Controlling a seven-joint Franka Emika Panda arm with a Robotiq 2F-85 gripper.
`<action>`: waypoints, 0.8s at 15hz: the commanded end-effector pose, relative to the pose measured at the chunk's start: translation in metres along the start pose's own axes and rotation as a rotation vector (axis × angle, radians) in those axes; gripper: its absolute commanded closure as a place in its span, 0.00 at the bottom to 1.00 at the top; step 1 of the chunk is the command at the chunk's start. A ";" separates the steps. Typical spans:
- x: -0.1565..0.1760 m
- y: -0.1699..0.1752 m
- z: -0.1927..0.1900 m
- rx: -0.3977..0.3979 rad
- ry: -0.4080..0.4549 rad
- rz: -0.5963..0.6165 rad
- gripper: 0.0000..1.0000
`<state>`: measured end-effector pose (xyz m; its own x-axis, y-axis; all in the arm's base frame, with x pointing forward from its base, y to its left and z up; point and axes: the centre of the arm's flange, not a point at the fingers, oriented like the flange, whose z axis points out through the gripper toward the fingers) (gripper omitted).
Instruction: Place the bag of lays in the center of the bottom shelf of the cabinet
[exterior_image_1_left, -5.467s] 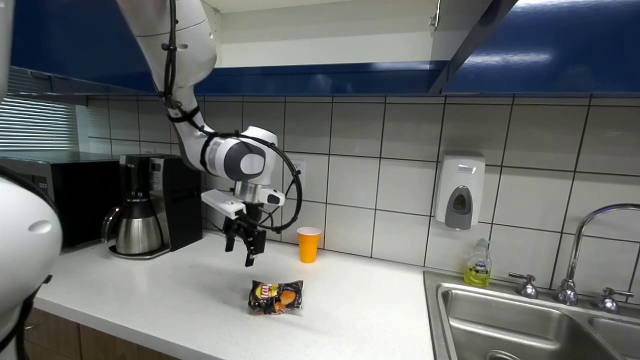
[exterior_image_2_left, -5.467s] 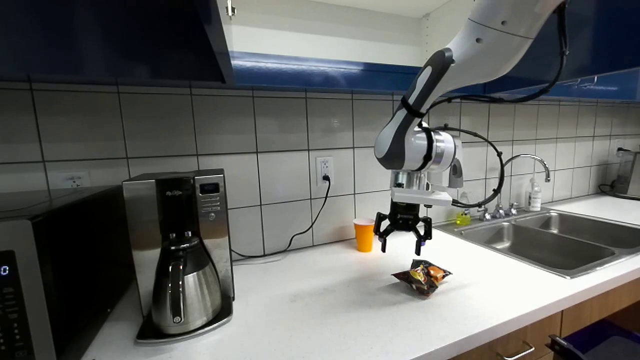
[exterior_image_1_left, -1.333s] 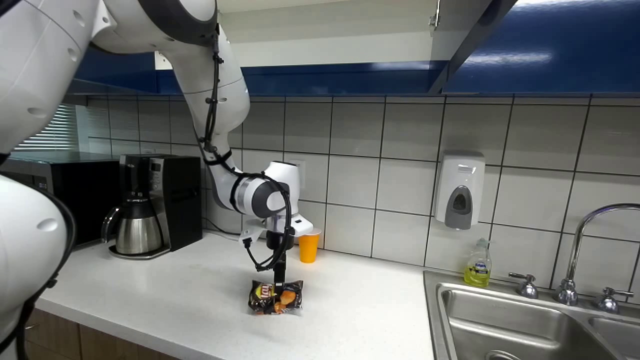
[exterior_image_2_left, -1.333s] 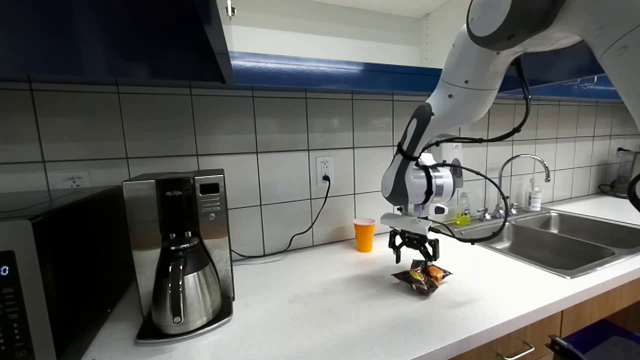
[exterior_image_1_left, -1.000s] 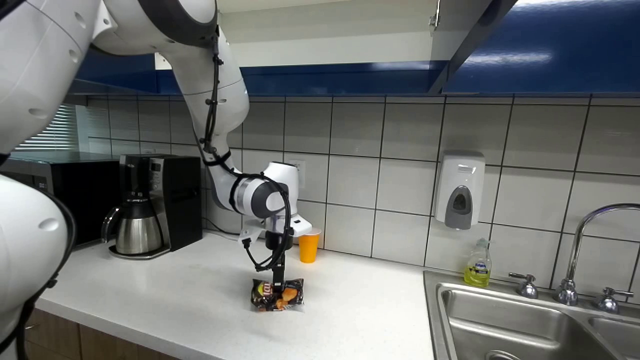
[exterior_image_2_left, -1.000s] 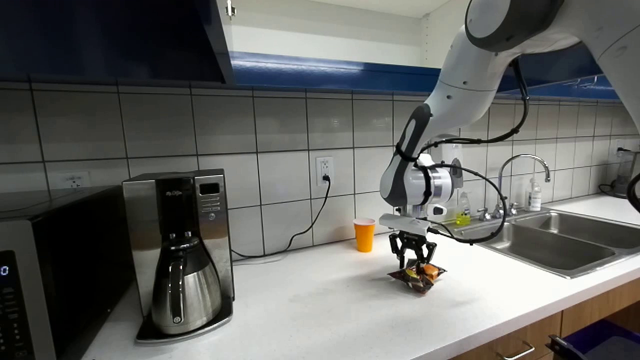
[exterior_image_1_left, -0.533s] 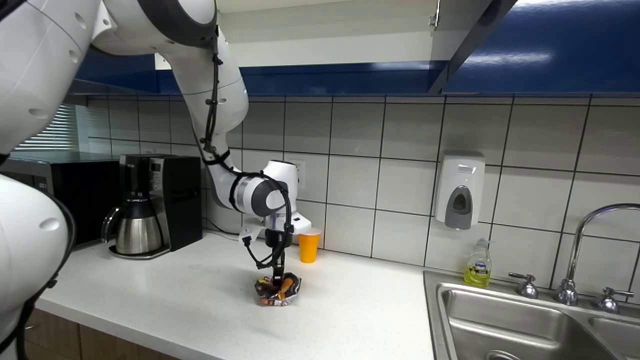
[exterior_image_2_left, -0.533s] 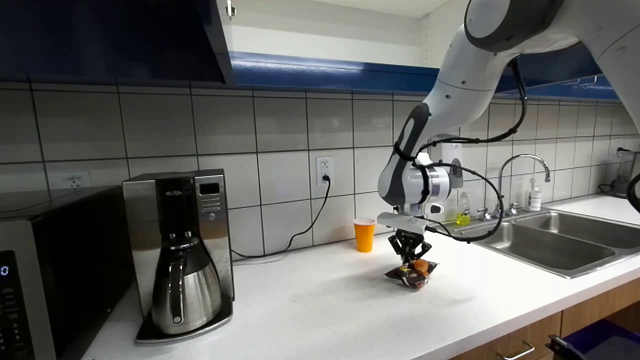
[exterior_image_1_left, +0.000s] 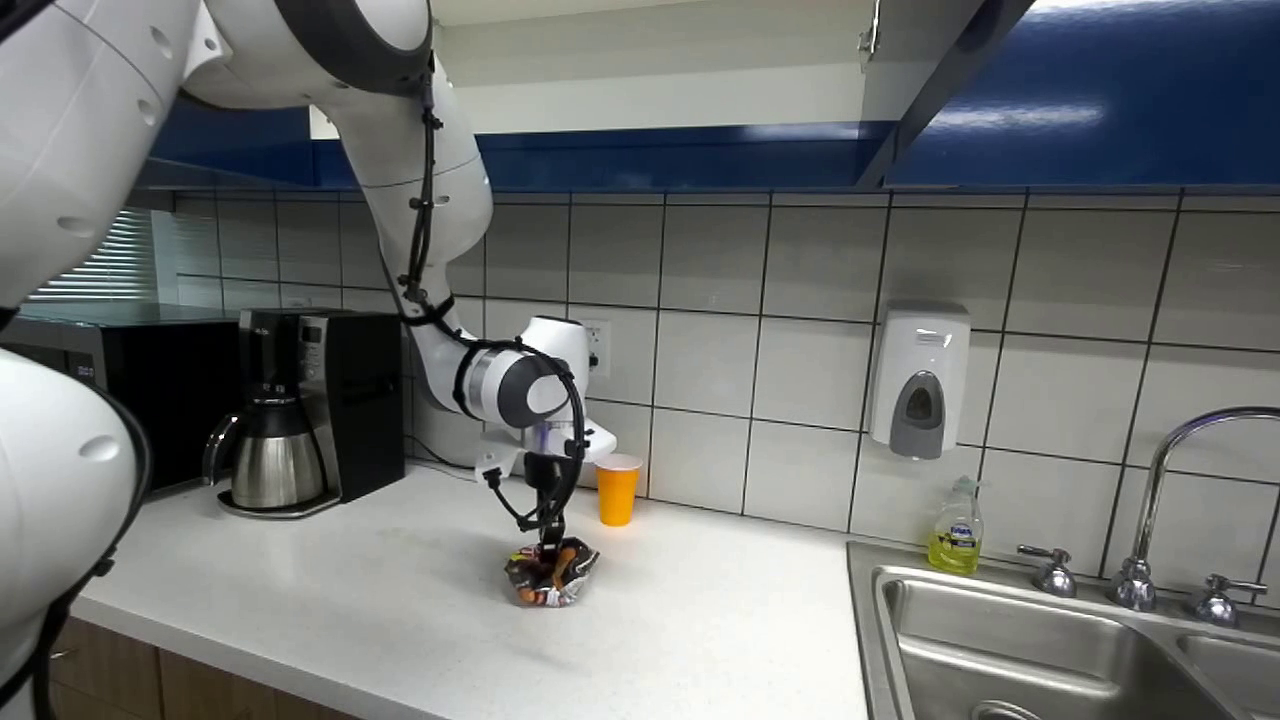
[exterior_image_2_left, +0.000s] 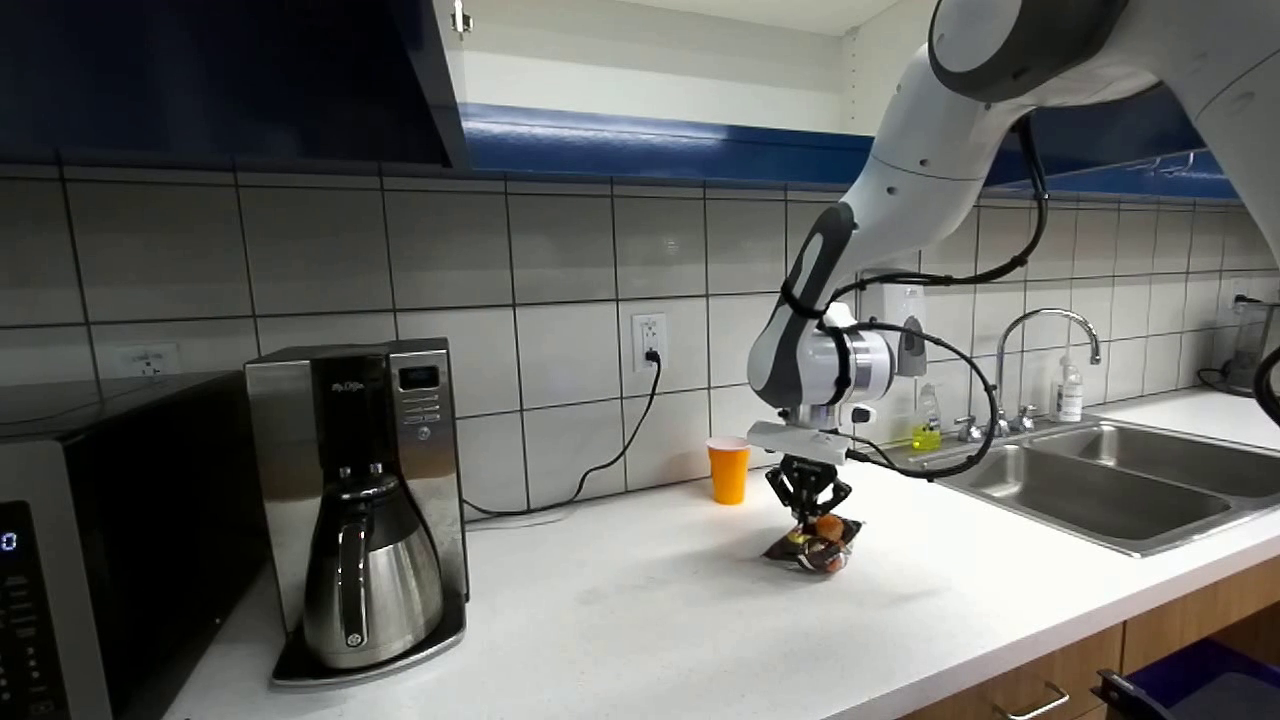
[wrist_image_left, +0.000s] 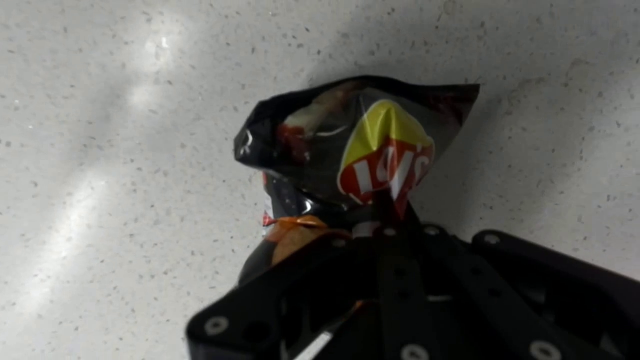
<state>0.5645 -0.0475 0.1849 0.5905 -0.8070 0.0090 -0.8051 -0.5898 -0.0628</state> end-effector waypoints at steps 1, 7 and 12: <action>-0.009 -0.004 -0.016 0.018 -0.030 -0.133 1.00; -0.024 -0.013 -0.039 0.027 -0.048 -0.399 1.00; -0.039 -0.015 -0.062 0.015 -0.080 -0.610 1.00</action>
<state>0.5638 -0.0108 0.2236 0.8994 -0.4371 -0.0077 -0.4361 -0.8960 -0.0835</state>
